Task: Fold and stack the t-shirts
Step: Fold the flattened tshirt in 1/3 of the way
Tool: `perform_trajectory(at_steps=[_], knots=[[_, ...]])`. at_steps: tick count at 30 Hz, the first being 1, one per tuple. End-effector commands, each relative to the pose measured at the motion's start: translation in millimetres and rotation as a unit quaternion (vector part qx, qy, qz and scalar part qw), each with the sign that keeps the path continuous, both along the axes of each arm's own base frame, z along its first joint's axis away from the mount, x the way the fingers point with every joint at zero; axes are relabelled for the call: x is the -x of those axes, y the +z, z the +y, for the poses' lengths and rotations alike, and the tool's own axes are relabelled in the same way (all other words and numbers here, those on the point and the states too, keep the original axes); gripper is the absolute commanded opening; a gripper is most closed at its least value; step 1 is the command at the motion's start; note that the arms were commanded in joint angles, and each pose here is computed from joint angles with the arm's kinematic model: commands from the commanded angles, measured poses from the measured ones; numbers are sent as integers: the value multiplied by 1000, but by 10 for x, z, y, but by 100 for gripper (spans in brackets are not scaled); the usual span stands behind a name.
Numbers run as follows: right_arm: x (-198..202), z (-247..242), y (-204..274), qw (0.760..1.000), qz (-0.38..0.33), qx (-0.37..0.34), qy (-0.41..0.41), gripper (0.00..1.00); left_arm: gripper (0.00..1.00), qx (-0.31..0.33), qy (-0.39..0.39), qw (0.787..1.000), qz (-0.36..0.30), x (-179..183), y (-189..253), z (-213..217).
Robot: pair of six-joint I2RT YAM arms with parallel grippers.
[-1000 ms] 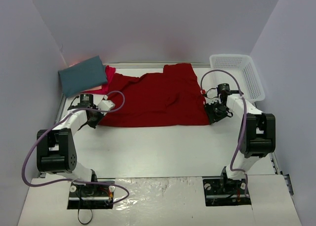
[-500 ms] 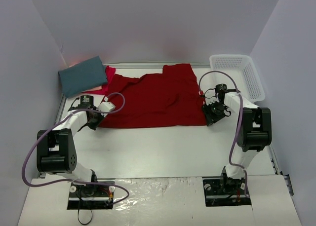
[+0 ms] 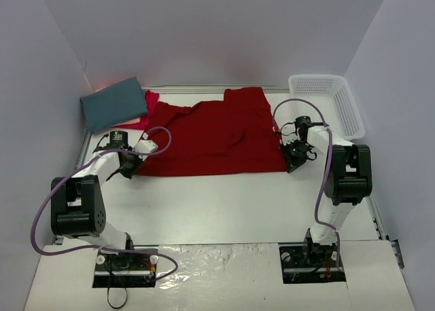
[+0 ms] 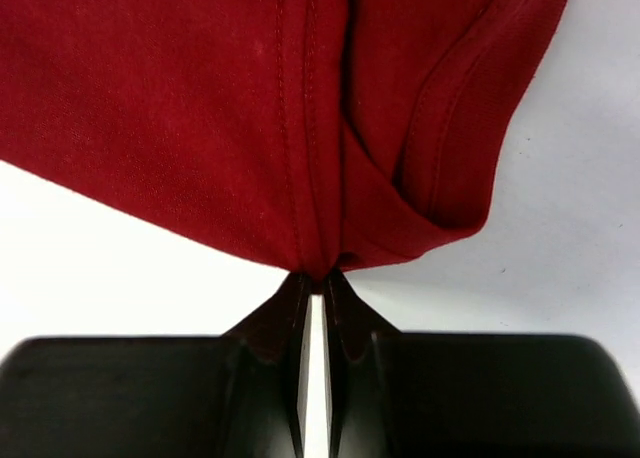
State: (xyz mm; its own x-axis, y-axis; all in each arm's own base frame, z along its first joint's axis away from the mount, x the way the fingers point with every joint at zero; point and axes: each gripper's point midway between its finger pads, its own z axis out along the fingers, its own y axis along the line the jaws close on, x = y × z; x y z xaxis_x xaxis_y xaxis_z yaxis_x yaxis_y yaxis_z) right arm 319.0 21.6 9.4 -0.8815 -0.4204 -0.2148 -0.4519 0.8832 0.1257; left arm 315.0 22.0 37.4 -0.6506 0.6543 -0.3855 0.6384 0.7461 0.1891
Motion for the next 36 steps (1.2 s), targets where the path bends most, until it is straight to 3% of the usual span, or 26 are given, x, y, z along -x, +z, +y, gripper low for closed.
perform_trajectory(at_steps=[1, 9, 20, 36], knots=[[51, 20, 54, 1000, 9, -3, 4, 0, 2, 2, -6, 1000, 5, 59, -1, 4], [207, -35, 246, 1000, 7, 8, 13, 0, 2, -4, -6, 1000, -13, 76, 253, 56], [429, -103, 861, 999, -34, 26, 34, 0, 2, -9, -11, 998, -55, 234, 775, 55], [1014, -177, 1031, 997, -21, 41, 66, 0, 2, -11, -51, 999, -11, 745, 762, -4]])
